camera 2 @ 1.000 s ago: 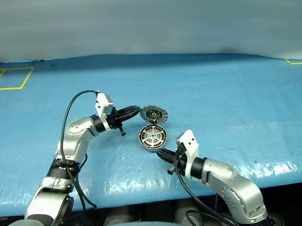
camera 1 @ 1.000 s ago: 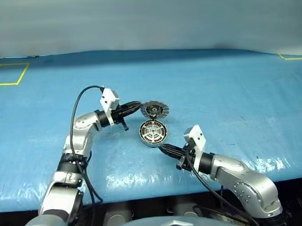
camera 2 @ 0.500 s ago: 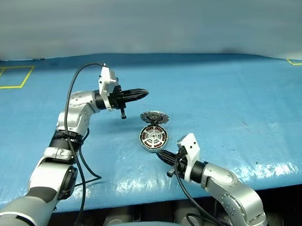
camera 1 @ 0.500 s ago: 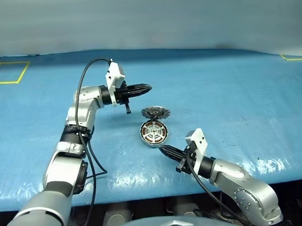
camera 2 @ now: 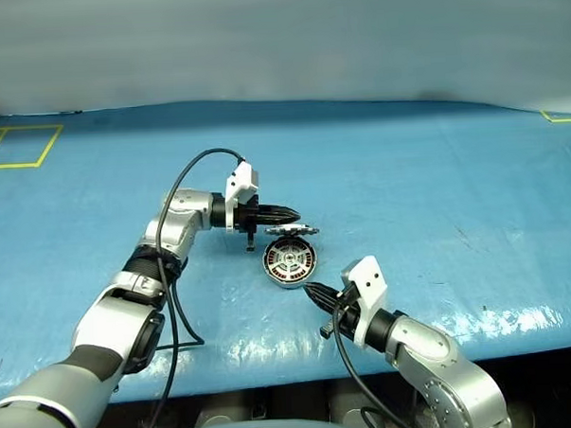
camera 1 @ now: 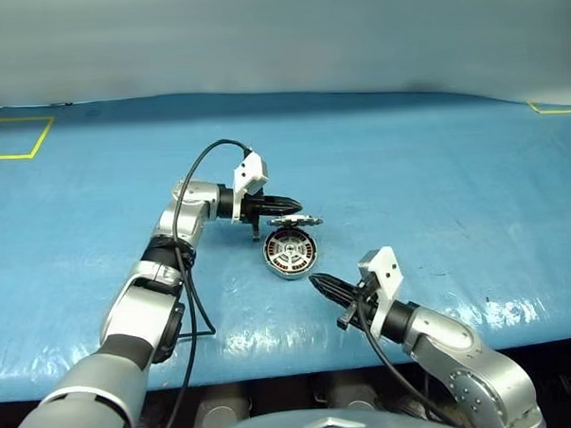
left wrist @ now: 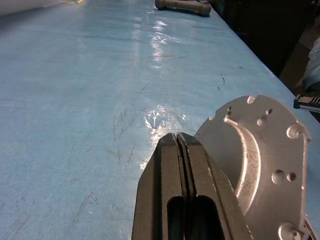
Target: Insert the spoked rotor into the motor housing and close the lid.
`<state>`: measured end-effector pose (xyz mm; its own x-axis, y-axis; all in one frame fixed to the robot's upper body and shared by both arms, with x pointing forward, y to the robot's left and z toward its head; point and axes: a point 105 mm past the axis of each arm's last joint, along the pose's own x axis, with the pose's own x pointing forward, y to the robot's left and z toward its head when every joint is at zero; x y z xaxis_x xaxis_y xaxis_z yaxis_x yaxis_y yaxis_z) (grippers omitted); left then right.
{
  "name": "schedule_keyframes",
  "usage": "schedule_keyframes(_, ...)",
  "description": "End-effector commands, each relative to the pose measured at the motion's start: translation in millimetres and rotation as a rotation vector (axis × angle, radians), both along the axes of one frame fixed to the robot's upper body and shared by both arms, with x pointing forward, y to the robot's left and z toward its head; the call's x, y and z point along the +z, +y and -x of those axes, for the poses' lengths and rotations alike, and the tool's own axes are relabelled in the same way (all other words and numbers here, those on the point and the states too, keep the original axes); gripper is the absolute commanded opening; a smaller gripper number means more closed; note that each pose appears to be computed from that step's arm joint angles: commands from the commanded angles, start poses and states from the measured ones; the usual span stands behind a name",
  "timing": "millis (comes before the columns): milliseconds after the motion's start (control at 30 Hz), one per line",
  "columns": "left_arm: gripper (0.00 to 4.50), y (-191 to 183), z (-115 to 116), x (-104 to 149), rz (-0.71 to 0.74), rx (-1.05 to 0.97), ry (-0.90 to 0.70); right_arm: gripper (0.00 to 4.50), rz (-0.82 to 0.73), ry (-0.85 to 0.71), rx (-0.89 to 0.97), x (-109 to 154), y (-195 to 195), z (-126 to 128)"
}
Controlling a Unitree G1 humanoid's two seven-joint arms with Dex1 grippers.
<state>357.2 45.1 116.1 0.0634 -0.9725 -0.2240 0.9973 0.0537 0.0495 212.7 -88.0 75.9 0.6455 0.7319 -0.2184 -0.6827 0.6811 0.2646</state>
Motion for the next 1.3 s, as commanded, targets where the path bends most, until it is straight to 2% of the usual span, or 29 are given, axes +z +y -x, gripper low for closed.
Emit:
schedule_keyframes(33,0.04,-9,21,1,-0.037,-0.147,-0.037,0.00,-0.020,-0.073,-0.009,17,0,-1)
schedule_keyframes(200,0.04,-11,37,-16,-0.134,-0.235,-0.043,0.00,-0.019,-0.078,-0.018,18,1,-2)
schedule_keyframes(300,0.04,-7,44,-38,-0.262,-0.279,-0.078,0.00,-0.020,-0.079,-0.016,18,1,-2)
schedule_keyframes(500,0.04,0,44,-62,-0.361,-0.270,-0.115,0.00,-0.023,-0.085,-0.029,18,2,-5)
schedule_keyframes(600,0.04,-3,43,-51,-0.280,-0.251,-0.119,0.00,-0.022,-0.100,-0.038,20,2,-8)
schedule_keyframes(733,0.04,-7,38,-11,-0.066,-0.174,-0.151,0.00,-0.048,-0.125,-0.019,27,4,-8)
schedule_keyframes(900,0.04,12,45,16,0.043,-0.096,-0.200,0.00,0.018,-0.158,-0.050,26,2,-18)
schedule_keyframes(1000,0.00,24,57,19,0.086,-0.016,-0.202,0.61,0.015,-0.162,-0.049,26,5,-24)
schedule_keyframes(1100,0.00,40,74,1,0.054,0.053,-0.174,1.60,0.005,-0.154,-0.048,24,8,-32)
schedule_keyframes(1200,0.00,49,97,-11,0.091,0.125,-0.118,2.61,0.009,-0.146,-0.058,21,9,-43)
schedule_keyframes(1300,0.00,54,106,-16,0.107,0.204,-0.097,3.63,0.020,-0.146,-0.021,21,14,-49)
